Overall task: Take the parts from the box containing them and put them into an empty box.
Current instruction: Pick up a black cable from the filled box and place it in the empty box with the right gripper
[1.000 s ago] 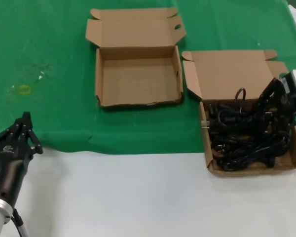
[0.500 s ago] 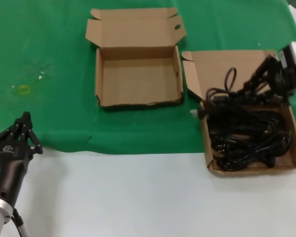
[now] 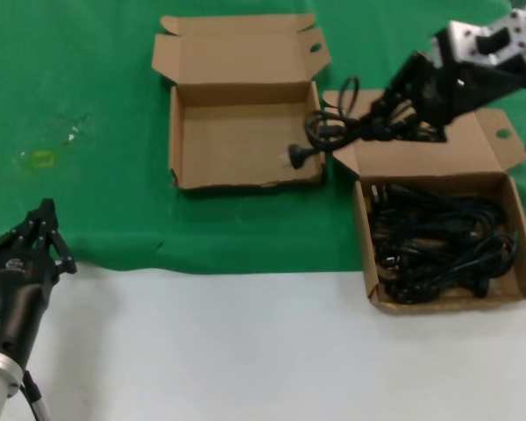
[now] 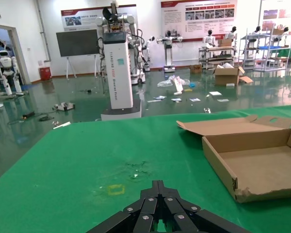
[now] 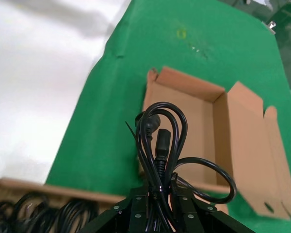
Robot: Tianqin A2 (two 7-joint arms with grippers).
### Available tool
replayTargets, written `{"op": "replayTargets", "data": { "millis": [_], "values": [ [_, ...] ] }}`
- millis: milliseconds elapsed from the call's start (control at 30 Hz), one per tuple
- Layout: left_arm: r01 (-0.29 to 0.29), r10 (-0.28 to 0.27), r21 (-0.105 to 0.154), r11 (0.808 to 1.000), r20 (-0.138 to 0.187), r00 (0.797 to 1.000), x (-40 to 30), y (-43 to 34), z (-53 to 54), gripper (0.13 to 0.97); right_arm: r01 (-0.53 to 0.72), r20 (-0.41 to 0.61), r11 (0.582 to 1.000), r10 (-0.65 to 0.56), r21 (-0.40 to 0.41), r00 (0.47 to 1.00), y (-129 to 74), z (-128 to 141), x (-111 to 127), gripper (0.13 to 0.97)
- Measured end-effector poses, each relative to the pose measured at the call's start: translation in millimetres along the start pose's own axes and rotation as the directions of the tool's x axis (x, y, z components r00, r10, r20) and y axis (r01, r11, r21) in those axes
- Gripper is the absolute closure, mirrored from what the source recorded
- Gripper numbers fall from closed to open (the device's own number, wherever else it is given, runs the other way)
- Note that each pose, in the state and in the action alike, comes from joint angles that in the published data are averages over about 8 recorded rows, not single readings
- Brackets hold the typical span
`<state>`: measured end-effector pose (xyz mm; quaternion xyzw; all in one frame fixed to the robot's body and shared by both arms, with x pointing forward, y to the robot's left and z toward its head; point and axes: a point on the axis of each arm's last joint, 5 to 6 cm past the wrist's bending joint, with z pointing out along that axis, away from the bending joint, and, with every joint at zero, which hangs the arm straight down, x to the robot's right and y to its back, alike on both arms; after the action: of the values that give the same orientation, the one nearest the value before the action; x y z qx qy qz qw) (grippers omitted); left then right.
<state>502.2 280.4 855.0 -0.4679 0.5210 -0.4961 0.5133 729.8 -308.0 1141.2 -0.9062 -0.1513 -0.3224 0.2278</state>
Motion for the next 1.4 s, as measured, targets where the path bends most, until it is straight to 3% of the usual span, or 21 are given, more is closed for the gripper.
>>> {"op": "replayTargets", "data": {
  "millis": [267, 533, 867, 1400],
  "values": [
    [0.0, 0.0, 0.0, 1.0, 0.0, 1.0, 0.0, 0.0, 0.0, 0.953, -0.012, -0.035, 0.999, 0.013, 0.044, 0.999, -24, 31, 25, 0.871],
    [0.0, 0.0, 0.0, 1.0, 0.0, 1.0, 0.0, 0.0, 0.0, 0.953, -0.04, -0.093, 0.998, 0.044, 0.042, 0.995, -46, 61, 32, 0.872],
    [0.0, 0.0, 0.0, 1.0, 0.0, 1.0, 0.0, 0.0, 0.0, 0.953, -0.071, -0.16, 0.997, 0.075, 0.028, 0.984, -63, 96, 28, 0.872],
    [0.0, 0.0, 0.0, 1.0, 0.0, 1.0, 0.0, 0.0, 0.0, 0.953, -0.075, -0.216, 0.997, 0.077, 0.017, 0.973, -73, 137, 10, 0.873]
  ]
}}
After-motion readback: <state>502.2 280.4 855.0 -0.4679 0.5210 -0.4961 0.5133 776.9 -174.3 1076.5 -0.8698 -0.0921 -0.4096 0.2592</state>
